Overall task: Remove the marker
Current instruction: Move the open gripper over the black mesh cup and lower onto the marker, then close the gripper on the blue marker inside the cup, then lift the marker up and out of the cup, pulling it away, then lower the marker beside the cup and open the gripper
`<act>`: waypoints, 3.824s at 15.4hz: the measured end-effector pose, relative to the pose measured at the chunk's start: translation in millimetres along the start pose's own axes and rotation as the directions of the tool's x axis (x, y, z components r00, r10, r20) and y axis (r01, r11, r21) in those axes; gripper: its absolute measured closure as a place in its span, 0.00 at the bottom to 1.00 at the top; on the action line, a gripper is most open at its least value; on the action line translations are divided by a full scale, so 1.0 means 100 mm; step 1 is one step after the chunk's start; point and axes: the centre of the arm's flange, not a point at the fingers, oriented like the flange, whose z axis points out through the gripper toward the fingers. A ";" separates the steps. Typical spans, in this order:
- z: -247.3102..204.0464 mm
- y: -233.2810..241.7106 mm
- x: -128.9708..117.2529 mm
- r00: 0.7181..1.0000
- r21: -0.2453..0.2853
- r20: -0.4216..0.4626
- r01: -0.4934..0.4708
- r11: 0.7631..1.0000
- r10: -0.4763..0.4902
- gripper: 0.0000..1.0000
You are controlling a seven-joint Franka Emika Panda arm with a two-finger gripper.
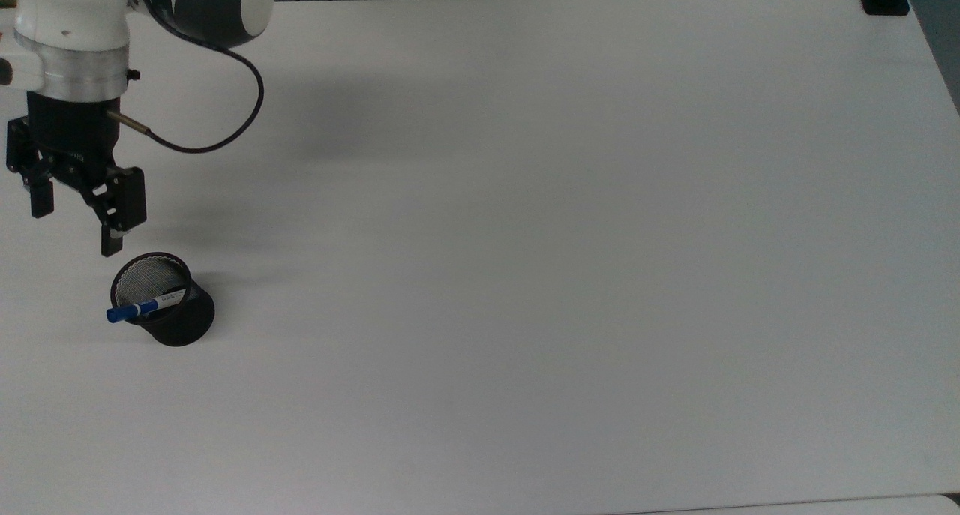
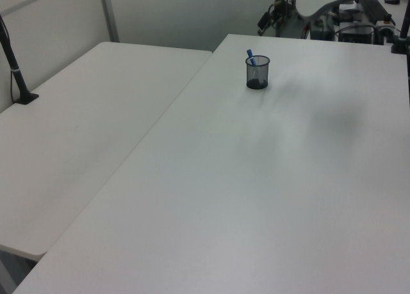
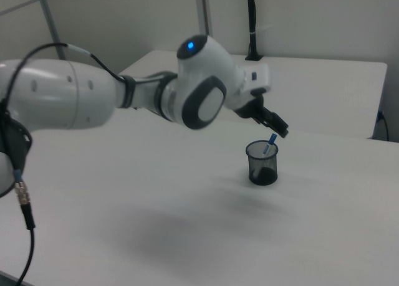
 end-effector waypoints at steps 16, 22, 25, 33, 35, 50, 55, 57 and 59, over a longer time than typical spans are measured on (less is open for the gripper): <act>0.76 -0.36 -0.35 0.991 0.068 -0.127 -0.040 0.997 0.049 0.48; 0.76 -0.44 -0.35 0.991 0.075 -0.129 -0.033 0.997 0.042 0.79; 0.76 -0.44 -0.35 0.991 0.075 -0.130 -0.033 0.997 0.042 0.82; 0.54 -0.42 -0.11 0.980 0.083 -0.191 -0.036 0.996 0.051 0.82; 0.35 -0.41 0.02 0.973 0.089 -0.224 -0.037 0.995 0.056 0.82; -0.09 -1.37 -0.21 0.965 0.181 0.068 0.238 0.954 -0.254 0.82; 0.25 -1.80 -0.72 0.871 0.249 0.180 0.409 0.878 -0.456 0.82; 0.35 -1.84 -0.80 0.862 0.256 0.195 0.416 0.873 -0.468 0.81; 0.41 -1.88 -0.86 0.857 0.261 0.203 0.419 0.869 -0.474 0.72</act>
